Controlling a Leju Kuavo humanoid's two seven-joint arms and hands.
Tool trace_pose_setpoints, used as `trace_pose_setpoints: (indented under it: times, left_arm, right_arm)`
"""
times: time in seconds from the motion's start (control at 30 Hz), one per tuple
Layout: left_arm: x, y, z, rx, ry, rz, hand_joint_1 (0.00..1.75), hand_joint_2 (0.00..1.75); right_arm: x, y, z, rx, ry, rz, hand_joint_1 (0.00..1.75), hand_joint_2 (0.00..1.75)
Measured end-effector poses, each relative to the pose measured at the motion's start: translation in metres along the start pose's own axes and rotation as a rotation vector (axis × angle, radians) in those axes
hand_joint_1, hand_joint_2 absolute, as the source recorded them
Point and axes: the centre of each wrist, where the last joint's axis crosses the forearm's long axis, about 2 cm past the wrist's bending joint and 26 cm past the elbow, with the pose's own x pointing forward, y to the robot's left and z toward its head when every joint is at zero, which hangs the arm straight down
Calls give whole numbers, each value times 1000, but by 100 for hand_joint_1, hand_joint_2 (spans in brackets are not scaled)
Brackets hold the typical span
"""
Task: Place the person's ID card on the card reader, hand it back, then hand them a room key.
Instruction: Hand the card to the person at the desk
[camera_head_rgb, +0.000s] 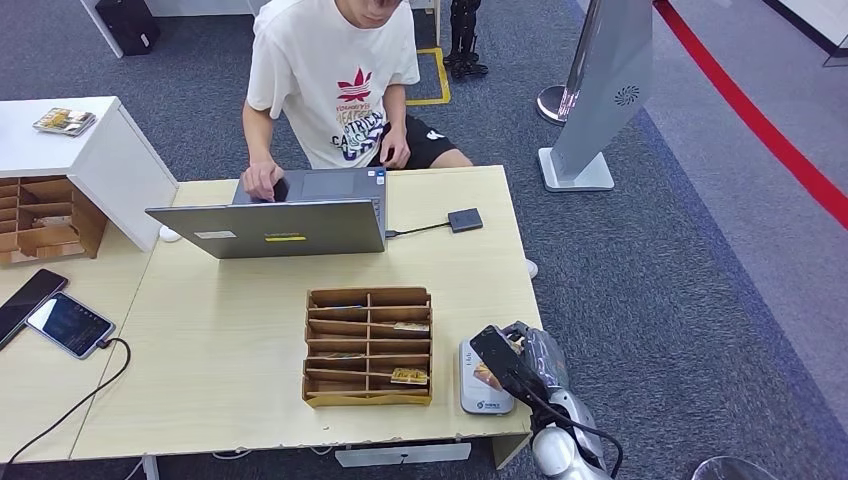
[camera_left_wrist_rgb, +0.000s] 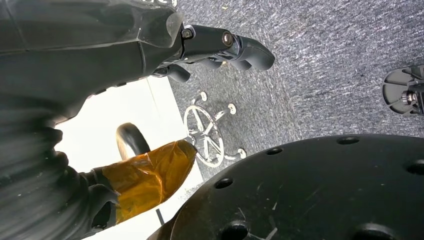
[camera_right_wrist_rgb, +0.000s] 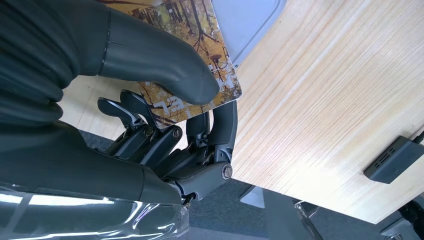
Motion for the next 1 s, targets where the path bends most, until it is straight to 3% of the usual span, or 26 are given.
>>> trace_pose_setpoints:
  times: [1.0]
  left_arm:
    - [0, 0, 0, 0, -1, 3, 0, 175]
  right_arm:
    - [-1, 1, 1, 1, 3, -4, 175, 175]
